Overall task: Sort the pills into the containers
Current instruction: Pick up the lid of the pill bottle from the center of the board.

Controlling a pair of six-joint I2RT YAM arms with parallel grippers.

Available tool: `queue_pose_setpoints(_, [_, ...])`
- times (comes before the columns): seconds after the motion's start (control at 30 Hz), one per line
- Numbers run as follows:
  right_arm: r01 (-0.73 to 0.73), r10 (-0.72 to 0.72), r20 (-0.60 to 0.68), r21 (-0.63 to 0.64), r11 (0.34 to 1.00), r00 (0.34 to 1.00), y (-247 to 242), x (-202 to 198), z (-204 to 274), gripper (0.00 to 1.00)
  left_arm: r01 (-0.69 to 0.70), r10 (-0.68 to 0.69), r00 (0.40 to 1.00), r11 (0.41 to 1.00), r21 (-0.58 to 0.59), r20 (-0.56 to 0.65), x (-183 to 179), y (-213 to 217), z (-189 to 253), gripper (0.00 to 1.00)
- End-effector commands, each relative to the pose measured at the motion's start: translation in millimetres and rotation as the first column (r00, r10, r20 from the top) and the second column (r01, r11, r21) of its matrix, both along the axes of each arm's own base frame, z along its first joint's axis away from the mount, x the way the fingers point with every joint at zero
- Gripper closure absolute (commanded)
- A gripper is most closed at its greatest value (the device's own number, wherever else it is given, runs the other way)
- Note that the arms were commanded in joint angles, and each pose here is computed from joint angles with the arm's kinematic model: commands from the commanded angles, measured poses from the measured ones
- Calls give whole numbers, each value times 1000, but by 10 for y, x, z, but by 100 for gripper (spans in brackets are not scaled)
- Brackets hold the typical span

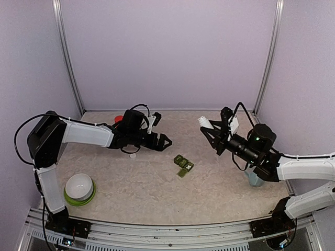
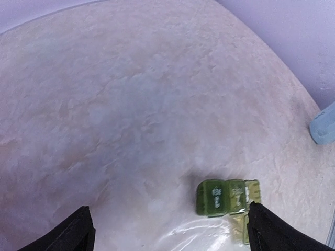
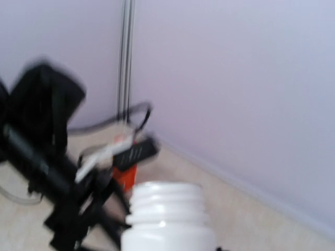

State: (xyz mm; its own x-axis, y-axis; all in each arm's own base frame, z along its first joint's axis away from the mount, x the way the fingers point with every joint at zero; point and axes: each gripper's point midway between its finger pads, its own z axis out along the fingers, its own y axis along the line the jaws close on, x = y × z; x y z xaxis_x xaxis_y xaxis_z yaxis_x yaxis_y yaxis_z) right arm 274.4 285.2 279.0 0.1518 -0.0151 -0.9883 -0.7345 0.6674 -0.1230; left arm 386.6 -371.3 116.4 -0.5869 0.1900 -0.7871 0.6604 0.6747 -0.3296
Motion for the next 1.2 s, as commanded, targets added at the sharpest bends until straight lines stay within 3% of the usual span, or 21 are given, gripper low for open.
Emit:
queue_pose_setpoints(0.0, [4, -18, 143, 94, 996, 989, -136, -152, 406, 98, -168, 175, 983, 978, 122, -52, 11, 487, -213, 1])
queue_pose_setpoints(0.27, [-12, -15, 211, 130, 991, 977, -228, -282, 522, 97, -312, 338, 940, 909, 275, -49, -27, 1022, -436, 1])
queue_pose_setpoints(0.67, [-39, 2, 234, 152, 988, 972, -278, -386, 600, 92, -399, 442, 894, 859, 322, -69, -45, 1434, -492, 2])
queue_pose_setpoints(0.9, [-47, 15, 218, 142, 989, 976, -236, -365, 558, 91, -383, 442, 892, 849, 365, -91, -15, 1435, -656, 19])
queue_pose_setpoints(1.17, [-47, 20, 202, 130, 990, 979, -200, -333, 509, 90, -370, 448, 888, 831, 416, -104, -3, 1458, -871, 25])
